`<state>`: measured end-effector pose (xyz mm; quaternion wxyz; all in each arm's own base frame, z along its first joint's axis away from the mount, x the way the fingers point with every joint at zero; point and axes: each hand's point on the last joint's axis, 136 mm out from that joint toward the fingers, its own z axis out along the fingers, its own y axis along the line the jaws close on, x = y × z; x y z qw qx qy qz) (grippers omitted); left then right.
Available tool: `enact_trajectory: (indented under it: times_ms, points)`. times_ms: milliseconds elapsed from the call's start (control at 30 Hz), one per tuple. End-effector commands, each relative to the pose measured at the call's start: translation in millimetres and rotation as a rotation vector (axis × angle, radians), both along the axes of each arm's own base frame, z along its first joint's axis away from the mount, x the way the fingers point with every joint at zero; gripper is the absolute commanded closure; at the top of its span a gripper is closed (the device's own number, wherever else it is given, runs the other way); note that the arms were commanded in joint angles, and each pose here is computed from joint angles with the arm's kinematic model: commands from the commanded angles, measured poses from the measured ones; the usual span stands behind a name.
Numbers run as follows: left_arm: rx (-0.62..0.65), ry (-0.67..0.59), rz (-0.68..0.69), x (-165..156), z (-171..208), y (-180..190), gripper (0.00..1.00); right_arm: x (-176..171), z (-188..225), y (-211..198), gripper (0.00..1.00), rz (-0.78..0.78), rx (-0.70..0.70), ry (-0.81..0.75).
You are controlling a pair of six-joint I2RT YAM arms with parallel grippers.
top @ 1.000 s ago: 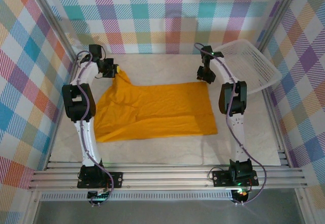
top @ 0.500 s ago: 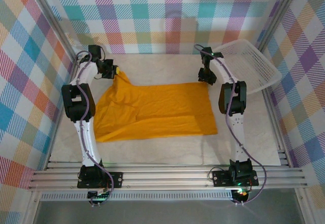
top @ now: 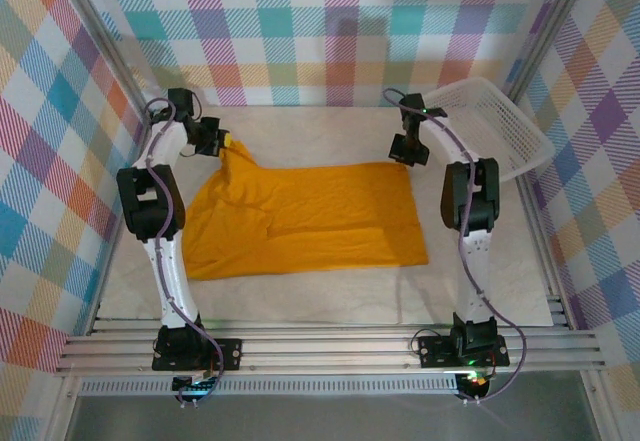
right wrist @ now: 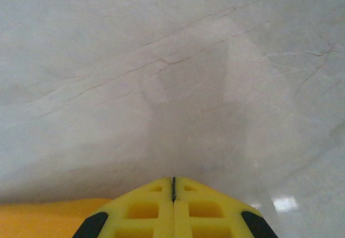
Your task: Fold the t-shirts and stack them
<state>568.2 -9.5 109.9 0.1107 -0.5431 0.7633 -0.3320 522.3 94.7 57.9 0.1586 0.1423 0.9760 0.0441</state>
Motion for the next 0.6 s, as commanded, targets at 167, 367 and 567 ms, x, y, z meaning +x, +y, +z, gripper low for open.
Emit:
enact_trajectory:
  times_ms: [167,367,567]
  points:
    - [0.177,-0.12,-0.009,-59,71,30,1.0,-21,60,10,1.0,0.081,0.049,-0.176]
    - [0.111,-0.201,-0.007,-47,78,35,1.0,-32,52,6,1.0,0.061,0.053,-0.158]
    - [0.113,-0.2,-0.051,-33,81,31,1.0,-20,51,14,1.0,0.078,0.083,-0.164]
